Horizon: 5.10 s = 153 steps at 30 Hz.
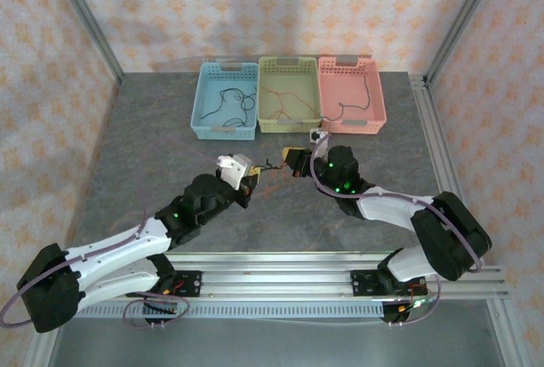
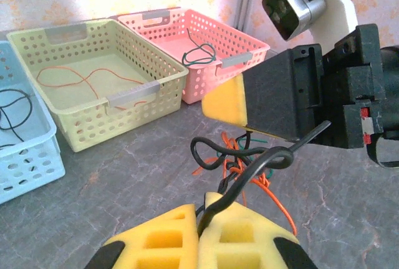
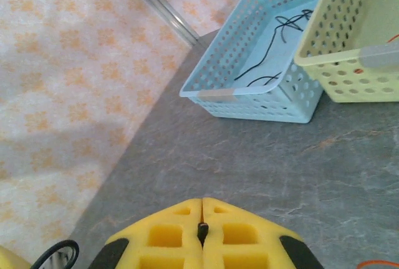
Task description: Untangle the cables
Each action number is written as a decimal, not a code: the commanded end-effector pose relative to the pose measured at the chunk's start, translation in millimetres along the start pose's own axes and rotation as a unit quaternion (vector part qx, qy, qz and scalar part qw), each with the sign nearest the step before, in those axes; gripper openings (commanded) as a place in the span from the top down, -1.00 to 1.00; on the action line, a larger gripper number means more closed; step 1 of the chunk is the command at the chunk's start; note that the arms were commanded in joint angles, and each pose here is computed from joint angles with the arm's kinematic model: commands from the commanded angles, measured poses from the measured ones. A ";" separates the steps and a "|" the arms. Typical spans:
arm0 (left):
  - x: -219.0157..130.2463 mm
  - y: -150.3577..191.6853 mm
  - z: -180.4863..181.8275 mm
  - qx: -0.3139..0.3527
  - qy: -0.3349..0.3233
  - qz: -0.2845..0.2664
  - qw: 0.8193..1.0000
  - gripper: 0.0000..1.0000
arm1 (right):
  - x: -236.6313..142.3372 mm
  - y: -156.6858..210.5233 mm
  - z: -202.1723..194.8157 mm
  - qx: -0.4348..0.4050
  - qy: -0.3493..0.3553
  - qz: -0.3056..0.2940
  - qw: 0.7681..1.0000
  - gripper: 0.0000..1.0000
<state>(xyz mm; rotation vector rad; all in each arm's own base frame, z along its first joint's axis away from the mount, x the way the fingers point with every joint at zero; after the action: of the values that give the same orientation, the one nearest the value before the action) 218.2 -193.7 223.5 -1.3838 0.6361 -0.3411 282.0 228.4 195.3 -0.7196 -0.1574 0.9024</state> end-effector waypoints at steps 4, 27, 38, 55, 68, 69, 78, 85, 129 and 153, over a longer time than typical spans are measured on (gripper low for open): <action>-11.3 -30.9 22.6 -0.012 -0.066 -0.019 0.998 0.58 | -19.0 -19.3 -48.1 0.005 0.115 -0.068 0.991 1.00; 44.9 -57.1 -39.8 0.230 -0.006 0.222 0.947 -0.47 | -26.9 -23.9 -47.9 -0.016 0.142 -0.080 0.987 1.00; 90.2 -48.7 -64.0 0.323 0.021 0.271 0.906 -0.42 | -24.1 -23.6 -49.4 -0.014 0.144 -0.074 0.987 1.00; 128.2 -23.1 -63.7 0.335 0.027 0.268 0.903 -0.33 | -25.0 -23.5 -47.9 -0.013 0.142 -0.074 0.987 1.00; 137.0 -24.2 -51.4 0.312 -0.008 0.245 0.918 0.97 | -26.3 -25.0 -47.0 -0.016 0.143 -0.077 0.987 1.00; 133.9 -26.2 -47.2 0.303 -0.016 0.242 0.922 1.00 | -26.3 -24.8 -47.1 -0.016 0.144 -0.077 0.986 1.00; 71.2 -61.2 2.7 0.069 -0.032 0.091 0.993 1.00 | -28.4 -25.8 -51.9 -0.017 0.163 -0.086 0.983 1.00; 12.5 -74.1 41.2 -0.026 -0.106 0.019 0.994 1.00 | -33.3 -27.4 -60.7 -0.014 0.199 -0.100 0.975 1.00; -68.2 -126.9 102.8 -0.104 -0.227 0.036 0.968 1.00 | -18.0 -18.9 -69.8 0.002 0.181 -0.069 0.981 -0.25; -64.9 -166.0 126.9 -0.081 -0.323 0.048 0.942 1.00 | -50.3 -7.6 1.1 -0.155 0.067 -0.135 0.976 -0.47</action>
<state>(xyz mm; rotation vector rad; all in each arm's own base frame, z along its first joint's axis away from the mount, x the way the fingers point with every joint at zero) 262.0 -87.4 403.2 -1.5206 0.2247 0.2227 261.0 185.5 189.8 -1.0135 -0.1584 0.6179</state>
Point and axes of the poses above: each hand's point on the last joint's axis, 136 mm out from that joint toward the fingers, its own x axis out along the fingers, its own z axis along the line the jaws close on, y = z × x, the point moved 6 cm from there along -x, back along the fingers, and after that the axes turned 9 degrees about x, right-handed, at the moved point
